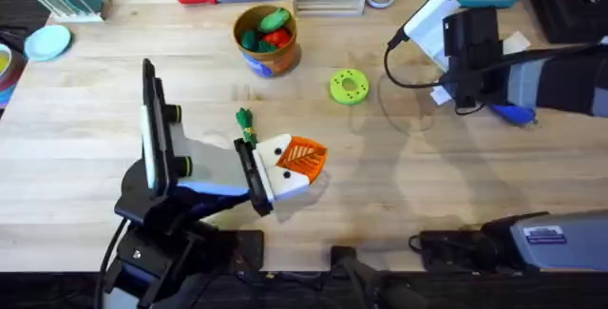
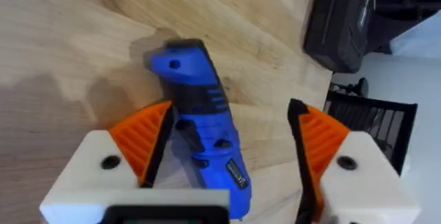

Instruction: Pick up the gripper from the table and insert it into the empty holder that is missing its gripper. Then pick up a screw, insert it into the mounting hole, and use the screwdriver to tighten it. Finally, clean up the table by picking up the vegetable and placing it into the bucket.

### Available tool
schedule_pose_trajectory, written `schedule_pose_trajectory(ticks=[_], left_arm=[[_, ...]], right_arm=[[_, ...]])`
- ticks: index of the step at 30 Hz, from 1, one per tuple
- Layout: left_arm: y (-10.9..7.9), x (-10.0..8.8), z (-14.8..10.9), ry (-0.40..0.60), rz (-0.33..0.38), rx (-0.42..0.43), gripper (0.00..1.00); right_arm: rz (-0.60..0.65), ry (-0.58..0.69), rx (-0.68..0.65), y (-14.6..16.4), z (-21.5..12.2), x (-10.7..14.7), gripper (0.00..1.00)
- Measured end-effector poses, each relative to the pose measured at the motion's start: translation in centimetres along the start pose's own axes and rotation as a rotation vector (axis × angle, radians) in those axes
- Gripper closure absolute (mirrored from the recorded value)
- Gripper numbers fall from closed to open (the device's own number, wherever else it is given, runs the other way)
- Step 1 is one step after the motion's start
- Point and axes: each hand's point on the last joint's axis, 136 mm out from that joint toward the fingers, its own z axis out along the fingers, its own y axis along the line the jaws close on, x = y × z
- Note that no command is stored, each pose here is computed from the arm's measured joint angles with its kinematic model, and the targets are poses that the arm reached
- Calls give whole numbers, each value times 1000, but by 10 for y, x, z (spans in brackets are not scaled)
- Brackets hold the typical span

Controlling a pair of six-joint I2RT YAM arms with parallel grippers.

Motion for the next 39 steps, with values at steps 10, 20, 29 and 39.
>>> schedule_pose_trajectory(ticks=[10,20,29,39], left_arm=[[0,0,0,0,0,0,988],[0,0,0,0,4,0,721],[0,0,0,0,2,0,8],[20,-4,-3,-2,-125,-128,8]], right_arm=[[123,-162,-30,-20,-39,-22,11],[414,-542,-108,-82,-125,-53,11],[492,-672,-114,-106,-159,-53,11],[566,-679,-153,-104,-161,-54,10]])
